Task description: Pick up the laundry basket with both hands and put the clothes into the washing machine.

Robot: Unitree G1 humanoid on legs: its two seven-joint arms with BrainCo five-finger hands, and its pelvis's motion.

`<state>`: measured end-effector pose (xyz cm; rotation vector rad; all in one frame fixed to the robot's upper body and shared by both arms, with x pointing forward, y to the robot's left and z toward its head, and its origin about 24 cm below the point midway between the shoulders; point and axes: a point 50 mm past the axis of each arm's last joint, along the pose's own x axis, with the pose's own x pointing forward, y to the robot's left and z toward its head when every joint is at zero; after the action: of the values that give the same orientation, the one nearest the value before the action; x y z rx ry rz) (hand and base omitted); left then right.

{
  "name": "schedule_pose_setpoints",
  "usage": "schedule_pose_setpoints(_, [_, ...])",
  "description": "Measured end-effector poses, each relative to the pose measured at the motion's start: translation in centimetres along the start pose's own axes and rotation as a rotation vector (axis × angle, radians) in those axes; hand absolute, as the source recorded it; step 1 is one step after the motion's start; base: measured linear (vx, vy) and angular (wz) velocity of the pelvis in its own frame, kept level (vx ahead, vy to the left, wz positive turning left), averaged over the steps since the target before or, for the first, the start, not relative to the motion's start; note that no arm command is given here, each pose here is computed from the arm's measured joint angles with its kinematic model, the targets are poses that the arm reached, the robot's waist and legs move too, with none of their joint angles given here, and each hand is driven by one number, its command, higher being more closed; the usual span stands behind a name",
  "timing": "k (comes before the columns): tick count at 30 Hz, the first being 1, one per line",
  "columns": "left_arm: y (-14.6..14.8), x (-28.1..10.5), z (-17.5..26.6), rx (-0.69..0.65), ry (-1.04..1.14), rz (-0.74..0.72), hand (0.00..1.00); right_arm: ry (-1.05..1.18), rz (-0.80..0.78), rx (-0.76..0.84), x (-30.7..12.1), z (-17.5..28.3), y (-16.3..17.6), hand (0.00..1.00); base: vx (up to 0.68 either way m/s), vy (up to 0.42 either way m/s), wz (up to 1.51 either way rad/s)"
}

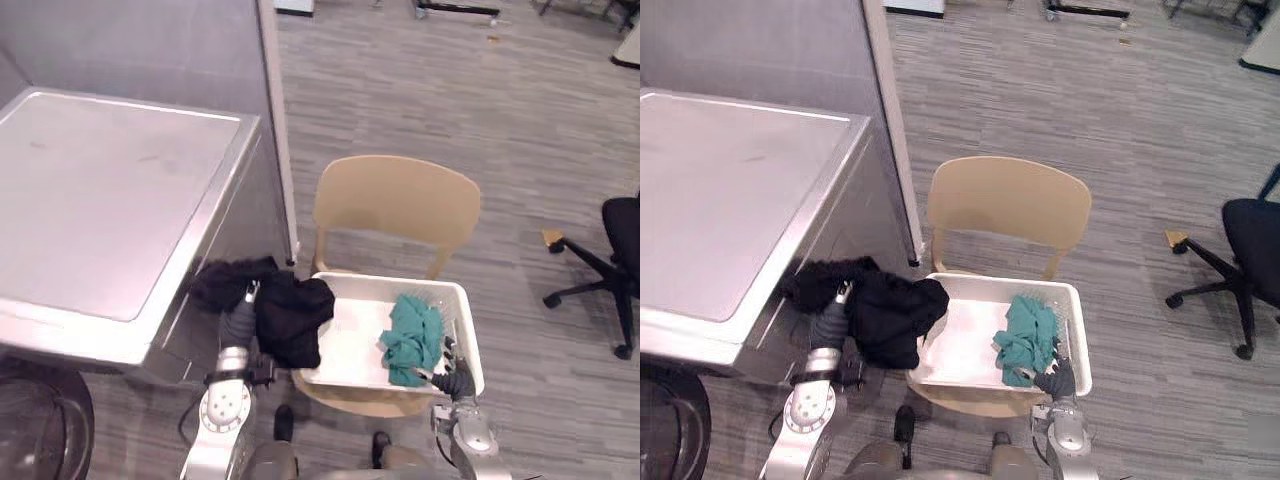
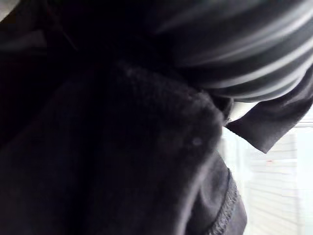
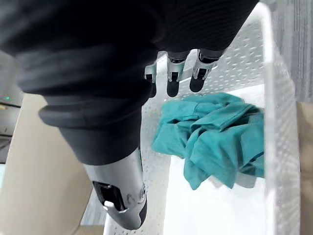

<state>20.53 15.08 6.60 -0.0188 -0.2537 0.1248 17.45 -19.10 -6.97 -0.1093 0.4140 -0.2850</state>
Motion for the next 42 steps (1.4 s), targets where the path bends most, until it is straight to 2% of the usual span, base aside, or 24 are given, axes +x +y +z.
schedule_pose_setpoints(5, [0.0,0.0,0.9,-0.063,-0.044,0.032,1.00,-0.103,0.030,-0.017,1.2,2.6,0.5,0.00,-0.02,-0.149,0.83])
schedule_pose_setpoints(8, [-1.0,-0.4,1.3,-0.129,-0.042,0.023,1.00,-0.212,0.024,0.001,2.4,5.6,0.9,0.00,-0.20,-0.220,0.37])
schedule_pose_setpoints(11, [-2.5,-1.0,1.1,-0.184,-0.015,-0.009,1.00,-0.254,0.003,-0.022,3.0,6.6,0.2,0.00,-0.34,-0.220,0.80])
schedule_pose_setpoints(18, [-4.0,-1.3,1.2,-0.222,-0.009,-0.121,1.00,-0.220,-0.083,-0.009,2.5,5.6,-1.7,0.00,-0.31,-0.092,0.96])
schedule_pose_setpoints(24, [-5.7,-1.7,0.0,-0.253,0.049,-0.189,1.00,-0.190,-0.081,0.019,2.1,4.8,-1.2,0.00,-0.19,0.161,0.40])
schedule_pose_setpoints(28, [-4.9,-2.2,-1.3,-0.198,0.101,-0.195,1.00,-0.156,-0.061,0.045,1.7,4.0,0.0,0.00,-0.10,0.149,-0.01])
schedule_pose_setpoints(42, [-4.0,-2.3,-1.6,-0.176,0.112,-0.166,1.00,-0.076,-0.007,0.011,1.0,1.9,0.6,0.00,-0.01,0.034,0.25])
